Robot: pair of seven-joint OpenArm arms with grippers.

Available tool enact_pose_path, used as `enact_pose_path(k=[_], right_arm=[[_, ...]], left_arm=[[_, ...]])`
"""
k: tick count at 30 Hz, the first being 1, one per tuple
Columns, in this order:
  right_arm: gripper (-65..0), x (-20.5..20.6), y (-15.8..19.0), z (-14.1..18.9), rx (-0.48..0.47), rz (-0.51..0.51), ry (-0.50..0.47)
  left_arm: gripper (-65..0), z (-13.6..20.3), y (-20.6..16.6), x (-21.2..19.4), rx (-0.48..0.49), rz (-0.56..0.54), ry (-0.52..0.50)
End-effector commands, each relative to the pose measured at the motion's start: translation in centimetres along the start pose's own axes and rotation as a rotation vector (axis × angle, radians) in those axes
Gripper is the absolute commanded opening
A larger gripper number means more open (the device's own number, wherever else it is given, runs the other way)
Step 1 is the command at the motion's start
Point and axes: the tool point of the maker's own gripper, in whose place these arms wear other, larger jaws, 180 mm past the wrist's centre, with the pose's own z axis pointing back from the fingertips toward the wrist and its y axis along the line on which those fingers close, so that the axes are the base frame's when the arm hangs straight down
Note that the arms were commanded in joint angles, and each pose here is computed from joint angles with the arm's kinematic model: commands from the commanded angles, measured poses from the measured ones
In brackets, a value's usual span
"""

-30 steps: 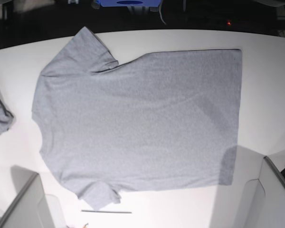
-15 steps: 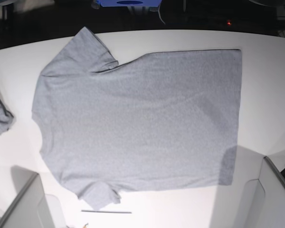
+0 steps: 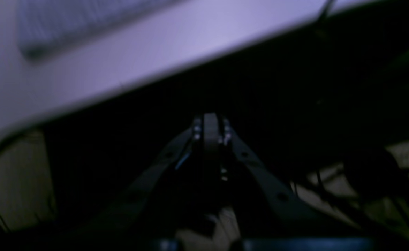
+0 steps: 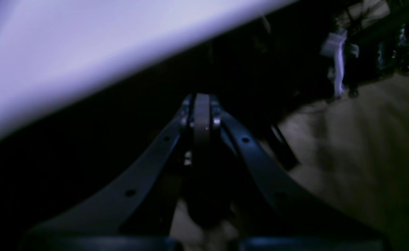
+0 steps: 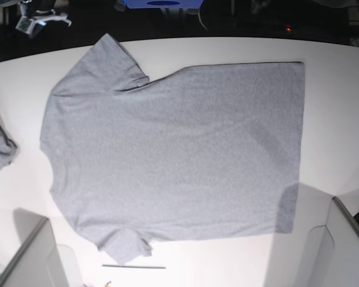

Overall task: Fold the T-shirt properly
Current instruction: 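Move both grippers down to the shirt's shoulder corners by the collar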

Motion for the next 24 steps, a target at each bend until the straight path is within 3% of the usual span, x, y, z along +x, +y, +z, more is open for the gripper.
enact_pose_path(k=[1,5,12,17,19,20,24], right_arm=[[-65.0,2.2,-0.4,0.2,-0.003,-0.021,-0.066],[-65.0,7.1,1.1,0.0,0.037,-0.160,-0.139],[-65.0,9.8,5.7,-1.8,0.186,-0.382,-0.002],[-65.0,10.2,7.7,-2.3,0.289,-0.508,0.077],[-65.0,10.4,8.5,-2.3,0.341,-0.545,0.106],[-62.3,10.5,8.9,-2.2,0.369,-0.559,0.123],[-29.9,10.5,10.4,-1.7,0.479,-0.639,0.203]], left_arm=[[-65.0,0.4,0.4,0.6,0.013,-0.005,-0.021],[-65.0,-0.8,1.0,3.0,0.031,-0.013,-0.098],[-65.0,-1.0,2.8,5.4,0.079,-0.018,-0.157],[-64.3,-1.4,7.5,6.0,0.217,0.208,-0.207],[-59.1,-1.0,9.6,6.2,0.277,0.295,-0.229],[-57.4,-1.0,10.4,6.3,0.299,0.322,-0.242],[-49.2,-0.5,13.1,6.9,0.369,0.324,-0.272]])
